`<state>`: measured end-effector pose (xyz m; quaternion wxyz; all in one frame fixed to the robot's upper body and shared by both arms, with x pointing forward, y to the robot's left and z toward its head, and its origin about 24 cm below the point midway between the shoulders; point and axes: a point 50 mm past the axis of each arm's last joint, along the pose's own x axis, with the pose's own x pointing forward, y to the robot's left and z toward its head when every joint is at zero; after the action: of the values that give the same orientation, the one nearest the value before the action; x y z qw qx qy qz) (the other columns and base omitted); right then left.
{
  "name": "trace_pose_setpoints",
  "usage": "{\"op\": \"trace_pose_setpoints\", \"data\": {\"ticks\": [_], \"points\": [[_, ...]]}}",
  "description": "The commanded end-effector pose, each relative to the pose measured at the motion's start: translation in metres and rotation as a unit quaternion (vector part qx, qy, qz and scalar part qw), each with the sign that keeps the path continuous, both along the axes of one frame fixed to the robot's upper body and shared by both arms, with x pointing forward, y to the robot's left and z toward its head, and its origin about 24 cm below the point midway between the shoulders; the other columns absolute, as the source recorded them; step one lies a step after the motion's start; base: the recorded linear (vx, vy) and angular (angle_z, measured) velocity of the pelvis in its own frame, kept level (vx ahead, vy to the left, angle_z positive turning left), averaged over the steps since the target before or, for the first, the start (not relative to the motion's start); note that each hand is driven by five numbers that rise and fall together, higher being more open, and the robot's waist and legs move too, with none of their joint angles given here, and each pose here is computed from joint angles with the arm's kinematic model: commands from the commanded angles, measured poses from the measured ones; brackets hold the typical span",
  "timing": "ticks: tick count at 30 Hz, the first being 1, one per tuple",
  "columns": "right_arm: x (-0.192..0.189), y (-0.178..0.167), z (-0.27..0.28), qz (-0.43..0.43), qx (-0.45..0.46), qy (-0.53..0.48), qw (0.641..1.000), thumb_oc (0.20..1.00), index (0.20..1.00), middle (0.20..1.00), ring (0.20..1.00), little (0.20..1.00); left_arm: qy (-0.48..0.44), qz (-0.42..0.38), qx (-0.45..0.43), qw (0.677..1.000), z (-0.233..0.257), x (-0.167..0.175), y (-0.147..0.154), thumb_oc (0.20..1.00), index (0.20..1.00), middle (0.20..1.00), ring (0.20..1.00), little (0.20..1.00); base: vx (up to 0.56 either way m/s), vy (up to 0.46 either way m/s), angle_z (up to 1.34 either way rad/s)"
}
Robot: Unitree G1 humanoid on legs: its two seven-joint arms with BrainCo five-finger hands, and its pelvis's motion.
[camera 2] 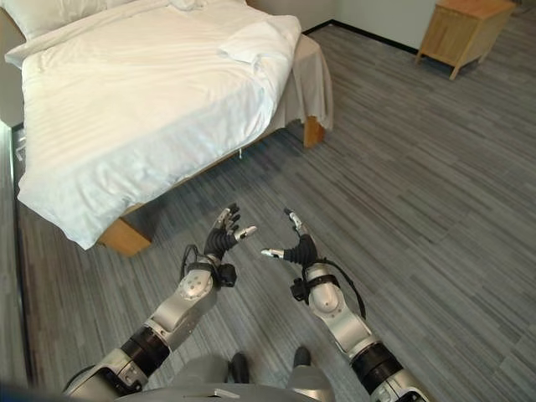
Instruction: Making the bed.
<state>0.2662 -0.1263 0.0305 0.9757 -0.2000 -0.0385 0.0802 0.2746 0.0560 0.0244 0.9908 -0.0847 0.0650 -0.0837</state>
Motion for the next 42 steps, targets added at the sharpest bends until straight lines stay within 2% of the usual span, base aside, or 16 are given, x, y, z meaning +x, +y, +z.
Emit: {"op": "trace_pose_setpoints", "data": {"ticks": [1, 6, 9, 10, 11, 14, 26, 33, 42], "points": [[0.008, 0.012, 0.036, 0.021, 0.021, -0.084, 0.996, 1.0, 1.0, 1.0, 1.0, 1.0, -0.085, -0.025, -0.07, 0.994, 0.042, 0.006, -0.032, 1.0, 1.0, 1.0, 1.0, 1.0, 0.56, 0.056, -0.44], [0.006, 0.02, 0.029, 0.038, -0.013, -0.081, 0.996, 1.0, 1.0, 1.0, 1.0, 1.0, -0.066, -0.016, -0.09, 0.994, 0.035, -0.002, -0.038, 1.0, 1.0, 1.0, 1.0, 1.0, 0.53, -0.037, -0.8], [0.013, 0.033, 0.035, 0.023, 0.003, -0.104, 0.994, 1.0, 1.0, 1.0, 1.0, 1.0, -0.067, -0.028, -0.096, 0.993, 0.041, 0.001, -0.046, 1.0, 1.0, 1.0, 1.0, 1.0, 0.48, -0.134, -1.02], [0.026, 0.004, 0.068, 0.022, 0.022, -0.118, 0.993, 1.0, 1.0, 1.0, 1.0, 1.0, -0.072, -0.015, -0.091, 0.993, 0.044, 0.008, -0.034, 1.0, 1.0, 1.0, 1.0, 1.0, 0.35, -0.107, -0.96], [0.003, -0.023, 0.083, 0.063, 0.014, -0.14, 0.988, 1.0, 1.0, 1.0, 1.0, 1.0, -0.098, 0.002, -0.074, 0.992, 0.054, 0.017, -0.02, 1.0, 1.0, 1.0, 1.0, 1.0, 0.32, -0.106, -0.61], [0.007, -0.041, 0.094, 0.054, 0.024, -0.139, 0.989, 1.0, 1.0, 1.0, 1.0, 1.0, -0.102, -0.005, -0.067, 0.993, 0.057, 0.022, -0.023, 1.0, 1.0, 1.0, 1.0, 1.0, 0.35, -0.026, -0.06], [-0.001, -0.037, 0.077, 0.03, 0.019, -0.121, 0.992, 1.0, 1.0, 1.0, 1.0, 1.0, -0.084, -0.019, -0.076, 0.993, 0.043, 0.017, -0.016, 1.0, 1.0, 1.0, 1.0, 1.0, 0.37, -0.247, 0.0], [0.002, -0.041, 0.087, 0.053, 0.003, -0.131, 0.99, 1.0, 1.0, 1.0, 1.0, 1.0, -0.09, -0.022, -0.093, 0.991, 0.047, 0.017, -0.022, 1.0, 1.0, 1.0, 1.0, 1.0, 0.29, -0.378, -0.24], [-0.004, -0.044, 0.071, 0.048, -0.003, -0.106, 0.993, 1.0, 1.0, 1.0, 1.0, 1.0, -0.073, -0.015, -0.092, 0.993, 0.038, 0.013, -0.02, 1.0, 1.0, 1.0, 1.0, 1.0, 0.38, -0.022, -0.34]]}}
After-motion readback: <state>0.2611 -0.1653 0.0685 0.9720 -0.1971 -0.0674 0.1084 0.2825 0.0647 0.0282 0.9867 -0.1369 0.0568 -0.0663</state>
